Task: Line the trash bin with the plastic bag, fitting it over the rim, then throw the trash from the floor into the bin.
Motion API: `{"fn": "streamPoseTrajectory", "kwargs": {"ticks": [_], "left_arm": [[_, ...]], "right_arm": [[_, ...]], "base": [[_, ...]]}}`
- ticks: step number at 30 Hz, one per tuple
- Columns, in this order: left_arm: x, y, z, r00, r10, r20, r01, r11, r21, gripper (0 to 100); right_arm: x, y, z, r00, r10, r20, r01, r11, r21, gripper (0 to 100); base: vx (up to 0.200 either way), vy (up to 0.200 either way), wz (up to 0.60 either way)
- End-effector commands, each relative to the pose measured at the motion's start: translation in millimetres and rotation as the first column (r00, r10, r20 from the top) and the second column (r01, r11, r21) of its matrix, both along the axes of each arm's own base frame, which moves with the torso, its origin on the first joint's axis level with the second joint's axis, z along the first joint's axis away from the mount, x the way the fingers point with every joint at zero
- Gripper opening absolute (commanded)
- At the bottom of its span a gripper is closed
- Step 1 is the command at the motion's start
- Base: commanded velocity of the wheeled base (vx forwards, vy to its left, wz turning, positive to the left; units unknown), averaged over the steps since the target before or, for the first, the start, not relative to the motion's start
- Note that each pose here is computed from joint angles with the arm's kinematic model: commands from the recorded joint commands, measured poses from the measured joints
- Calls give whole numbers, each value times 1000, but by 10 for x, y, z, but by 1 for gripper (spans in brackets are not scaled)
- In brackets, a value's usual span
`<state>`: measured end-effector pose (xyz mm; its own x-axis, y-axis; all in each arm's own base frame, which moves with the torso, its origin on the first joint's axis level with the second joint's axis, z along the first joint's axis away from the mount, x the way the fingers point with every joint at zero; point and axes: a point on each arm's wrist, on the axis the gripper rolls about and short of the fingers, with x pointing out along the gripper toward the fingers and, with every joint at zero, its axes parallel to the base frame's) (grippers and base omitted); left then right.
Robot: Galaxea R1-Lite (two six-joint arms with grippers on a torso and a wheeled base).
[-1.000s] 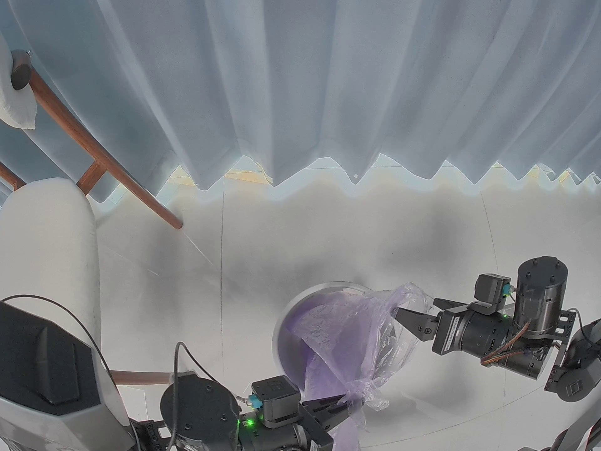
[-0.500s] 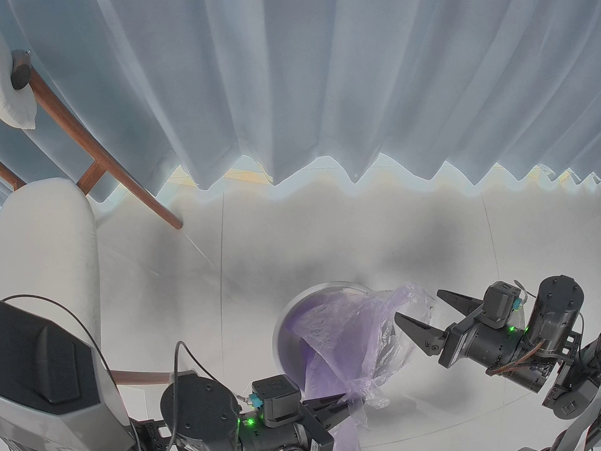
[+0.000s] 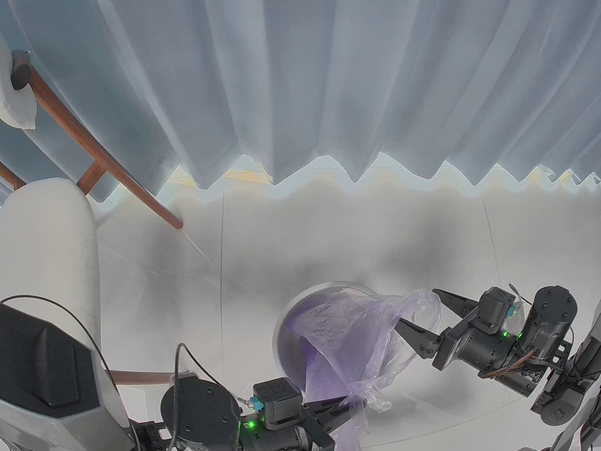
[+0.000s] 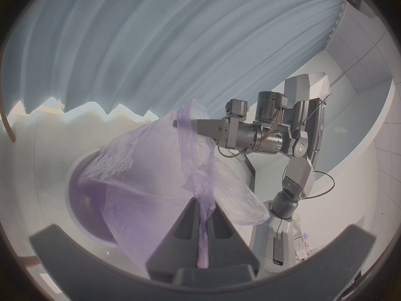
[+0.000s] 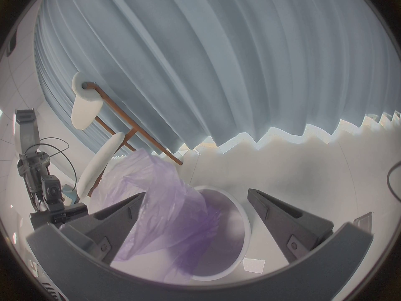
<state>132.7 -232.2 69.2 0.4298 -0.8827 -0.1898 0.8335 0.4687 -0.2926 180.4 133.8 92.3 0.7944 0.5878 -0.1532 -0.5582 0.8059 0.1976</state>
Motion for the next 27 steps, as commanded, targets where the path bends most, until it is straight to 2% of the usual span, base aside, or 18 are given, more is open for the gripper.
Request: {"fn": "streamPoseTrajectory", "kwargs": {"ticks": [1,5,11,19,20,27], "left_arm": [[-2,1,11,1000,0,1,0,1000,-4,0],[-38,-2,10,1000,-12,0,12,1000,-2,0],[-38,-2,-15,1000,-12,-6,12,1000,8,0],[-49,10,-26,1000,-14,-8,14,1000,15,0],[-49,10,-26,1000,-15,-5,15,1000,16,0],[-46,12,-26,1000,-14,6,14,1000,22,0]], "right_arm": [[20,1,-25,1000,-5,-3,5,1000,-3,100],[78,-47,27,999,-36,24,36,999,10,100],[75,-58,111,998,-40,56,39,999,33,100],[67,-55,95,998,-37,49,36,999,28,100],[65,-56,98,998,-37,50,36,999,29,0],[62,-54,93,998,-36,46,34,999,28,0]], "base": [[0,0,0],[0,0,0],[0,0,0],[0,0,0],[0,0,0],[0,0,0]]}}
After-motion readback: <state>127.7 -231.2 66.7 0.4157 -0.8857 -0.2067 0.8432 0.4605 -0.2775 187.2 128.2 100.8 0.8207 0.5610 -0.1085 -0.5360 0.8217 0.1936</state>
